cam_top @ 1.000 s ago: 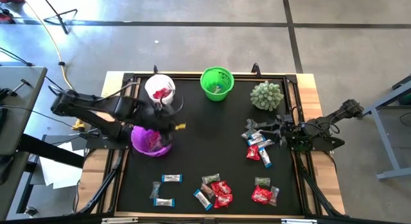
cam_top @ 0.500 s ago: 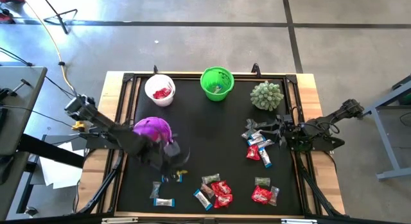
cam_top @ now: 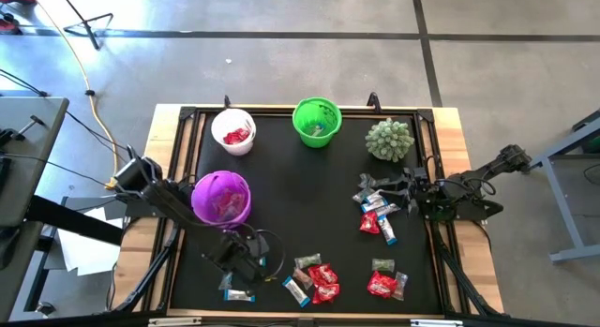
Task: Sort candy
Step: Put the white chocolate into the green bucket
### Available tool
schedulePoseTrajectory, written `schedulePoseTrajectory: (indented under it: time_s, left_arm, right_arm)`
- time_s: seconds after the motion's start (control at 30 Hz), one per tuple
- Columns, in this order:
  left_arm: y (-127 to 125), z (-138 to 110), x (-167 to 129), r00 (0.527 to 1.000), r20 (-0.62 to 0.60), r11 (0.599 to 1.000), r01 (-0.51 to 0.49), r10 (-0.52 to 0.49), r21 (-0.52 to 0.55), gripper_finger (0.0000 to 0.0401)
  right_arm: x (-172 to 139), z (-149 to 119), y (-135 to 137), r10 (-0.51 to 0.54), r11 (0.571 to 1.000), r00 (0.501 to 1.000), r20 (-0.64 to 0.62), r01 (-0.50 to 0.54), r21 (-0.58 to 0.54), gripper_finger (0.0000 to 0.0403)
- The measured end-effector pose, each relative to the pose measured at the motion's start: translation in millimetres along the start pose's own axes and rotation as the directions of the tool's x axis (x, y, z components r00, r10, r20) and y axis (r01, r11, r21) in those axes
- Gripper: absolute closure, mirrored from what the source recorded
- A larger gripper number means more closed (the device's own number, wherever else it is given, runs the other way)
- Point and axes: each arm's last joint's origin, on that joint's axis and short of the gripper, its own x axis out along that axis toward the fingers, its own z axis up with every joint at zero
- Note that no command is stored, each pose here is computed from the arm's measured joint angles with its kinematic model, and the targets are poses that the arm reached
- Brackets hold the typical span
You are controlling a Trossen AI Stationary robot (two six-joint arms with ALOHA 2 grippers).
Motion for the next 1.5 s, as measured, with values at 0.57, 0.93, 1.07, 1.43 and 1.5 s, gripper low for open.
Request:
schedulePoseTrajectory:
  time_s: [0.57,0.93,1.07,1.43,1.5]
  left_arm:
    - [3,4,33,0.985,0.080,0.923,-0.174,0.156,0.344,0.0286]
    - [5,9,46,0.982,0.040,0.928,-0.186,0.183,0.324,0.0286]
    - [5,8,53,0.980,0.026,0.925,-0.194,0.196,0.326,0.0286]
    - [5,8,70,0.970,0.018,0.917,-0.237,0.244,0.321,0.0285]
    - [5,8,72,0.970,0.018,0.924,-0.237,0.243,0.300,0.0285]
  right_arm:
    - [0,0,0,0.003,1.000,1.000,-0.001,-0.003,0.000,0.0276]
    - [0,0,0,0.002,1.000,1.000,-0.001,-0.002,0.000,0.0276]
    - [0,0,0,0.002,1.000,1.000,-0.002,-0.002,0.000,0.0276]
    - [0,0,0,0.002,1.000,1.000,-0.002,-0.002,0.000,0.0276]
    - [0,0,0,0.002,1.000,1.000,-0.002,-0.002,0.000,0.0276]
